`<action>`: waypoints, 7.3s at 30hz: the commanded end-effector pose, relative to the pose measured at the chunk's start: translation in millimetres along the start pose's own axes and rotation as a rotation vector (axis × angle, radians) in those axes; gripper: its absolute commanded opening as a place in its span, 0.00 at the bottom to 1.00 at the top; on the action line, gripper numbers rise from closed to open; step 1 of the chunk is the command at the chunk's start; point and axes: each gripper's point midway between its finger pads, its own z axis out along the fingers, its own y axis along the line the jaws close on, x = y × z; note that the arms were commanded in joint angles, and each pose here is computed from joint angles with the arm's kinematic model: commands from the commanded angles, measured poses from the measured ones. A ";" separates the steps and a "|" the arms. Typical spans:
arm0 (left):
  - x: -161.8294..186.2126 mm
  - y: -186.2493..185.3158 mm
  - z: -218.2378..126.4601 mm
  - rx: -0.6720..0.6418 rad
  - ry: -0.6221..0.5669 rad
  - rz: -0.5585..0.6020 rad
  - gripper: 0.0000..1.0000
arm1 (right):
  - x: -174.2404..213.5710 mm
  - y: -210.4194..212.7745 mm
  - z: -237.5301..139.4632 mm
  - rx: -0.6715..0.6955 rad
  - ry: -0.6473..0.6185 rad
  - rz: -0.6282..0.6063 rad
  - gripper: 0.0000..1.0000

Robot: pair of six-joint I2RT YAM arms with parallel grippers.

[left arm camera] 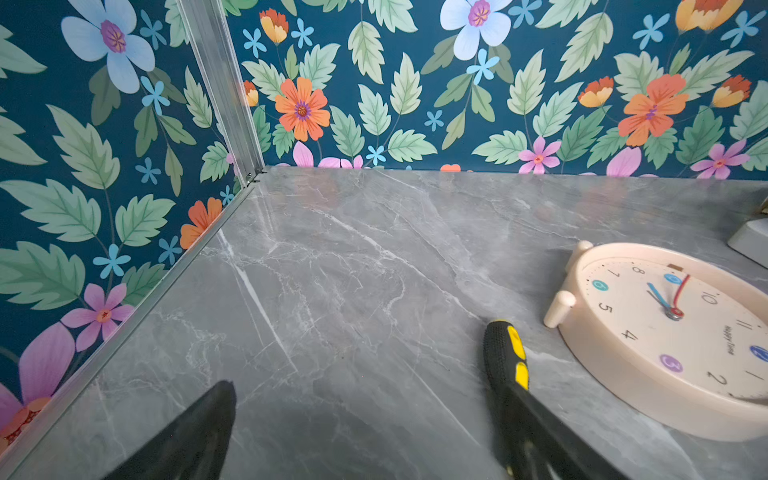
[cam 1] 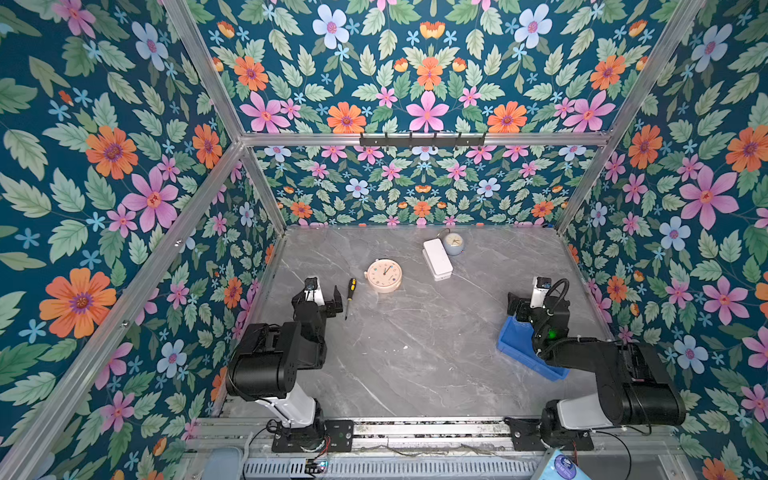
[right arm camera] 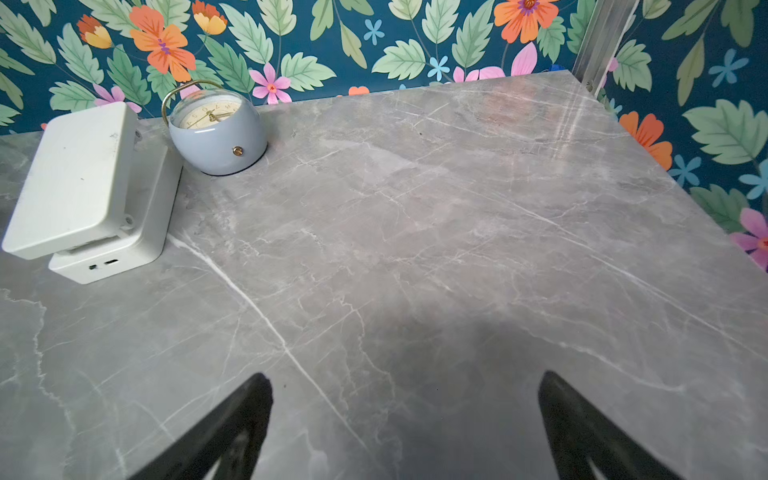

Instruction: Put the screwdriver in the bin

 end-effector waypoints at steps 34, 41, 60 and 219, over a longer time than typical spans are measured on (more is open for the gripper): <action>-10.2 -1.1 -1.2 0.005 -0.022 0.002 1.00 | -15.9 3.7 -5.0 -0.015 -0.042 -0.009 0.99; -31.3 -1.9 -8.0 0.009 -0.014 0.001 1.00 | -32.4 8.1 -21.2 -0.029 -0.043 -0.027 0.99; -35.7 -29.9 7.3 0.060 0.452 0.070 0.96 | -75.3 126.3 -92.6 -0.451 -0.062 -0.346 0.99; -208.5 -343.9 -155.3 1.156 0.003 -0.437 0.95 | -101.6 214.3 -136.8 -0.784 0.027 -0.402 0.00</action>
